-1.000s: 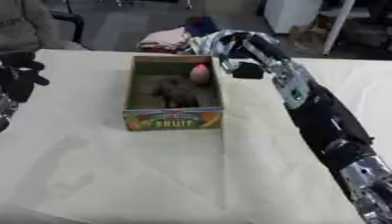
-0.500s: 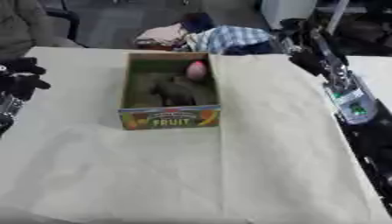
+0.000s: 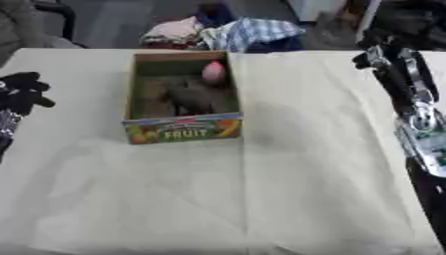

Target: Pick up objects on the table and place them in the box.

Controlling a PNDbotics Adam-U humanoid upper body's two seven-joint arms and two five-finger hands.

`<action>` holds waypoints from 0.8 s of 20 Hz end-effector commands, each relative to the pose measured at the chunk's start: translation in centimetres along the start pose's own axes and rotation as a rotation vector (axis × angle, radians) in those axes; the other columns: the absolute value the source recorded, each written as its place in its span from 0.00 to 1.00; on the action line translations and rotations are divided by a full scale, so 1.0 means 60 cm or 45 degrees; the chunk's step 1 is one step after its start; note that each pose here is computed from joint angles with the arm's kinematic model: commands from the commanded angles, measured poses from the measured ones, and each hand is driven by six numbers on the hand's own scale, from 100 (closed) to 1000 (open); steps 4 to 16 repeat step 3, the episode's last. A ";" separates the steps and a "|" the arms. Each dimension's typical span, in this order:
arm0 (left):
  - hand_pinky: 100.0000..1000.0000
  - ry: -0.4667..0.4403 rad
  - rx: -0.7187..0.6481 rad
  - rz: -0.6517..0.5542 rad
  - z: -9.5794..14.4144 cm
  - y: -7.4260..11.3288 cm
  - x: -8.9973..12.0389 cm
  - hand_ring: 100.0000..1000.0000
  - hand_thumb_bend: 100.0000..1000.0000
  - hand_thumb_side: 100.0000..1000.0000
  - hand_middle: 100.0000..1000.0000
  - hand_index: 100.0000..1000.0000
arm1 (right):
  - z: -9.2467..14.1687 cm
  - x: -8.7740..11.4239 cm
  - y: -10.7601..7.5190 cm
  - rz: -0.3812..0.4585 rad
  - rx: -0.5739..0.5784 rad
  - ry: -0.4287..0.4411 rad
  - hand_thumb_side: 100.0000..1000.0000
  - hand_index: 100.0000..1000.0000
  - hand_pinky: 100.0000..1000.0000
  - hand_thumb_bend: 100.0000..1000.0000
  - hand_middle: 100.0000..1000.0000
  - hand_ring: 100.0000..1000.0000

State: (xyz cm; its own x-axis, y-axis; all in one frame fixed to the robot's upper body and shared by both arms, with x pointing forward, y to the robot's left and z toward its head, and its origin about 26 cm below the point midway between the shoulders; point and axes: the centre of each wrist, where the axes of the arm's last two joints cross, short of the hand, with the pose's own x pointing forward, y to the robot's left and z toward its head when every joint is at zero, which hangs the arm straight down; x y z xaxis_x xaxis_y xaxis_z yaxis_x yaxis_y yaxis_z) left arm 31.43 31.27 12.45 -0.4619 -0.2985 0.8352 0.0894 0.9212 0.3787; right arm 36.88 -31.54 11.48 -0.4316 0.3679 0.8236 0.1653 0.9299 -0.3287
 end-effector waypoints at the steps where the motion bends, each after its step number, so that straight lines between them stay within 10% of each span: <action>1: 0.90 -0.015 0.014 -0.020 -0.001 0.007 0.005 0.57 0.40 0.68 0.62 0.79 | 0.001 0.021 -0.013 -0.022 -0.065 -0.040 0.69 0.79 0.57 0.00 0.62 0.56; 16: 0.90 -0.010 0.016 -0.017 0.001 0.006 0.003 0.57 0.40 0.68 0.62 0.78 | 0.008 0.020 -0.015 -0.029 -0.078 -0.028 0.69 0.78 0.57 0.00 0.61 0.56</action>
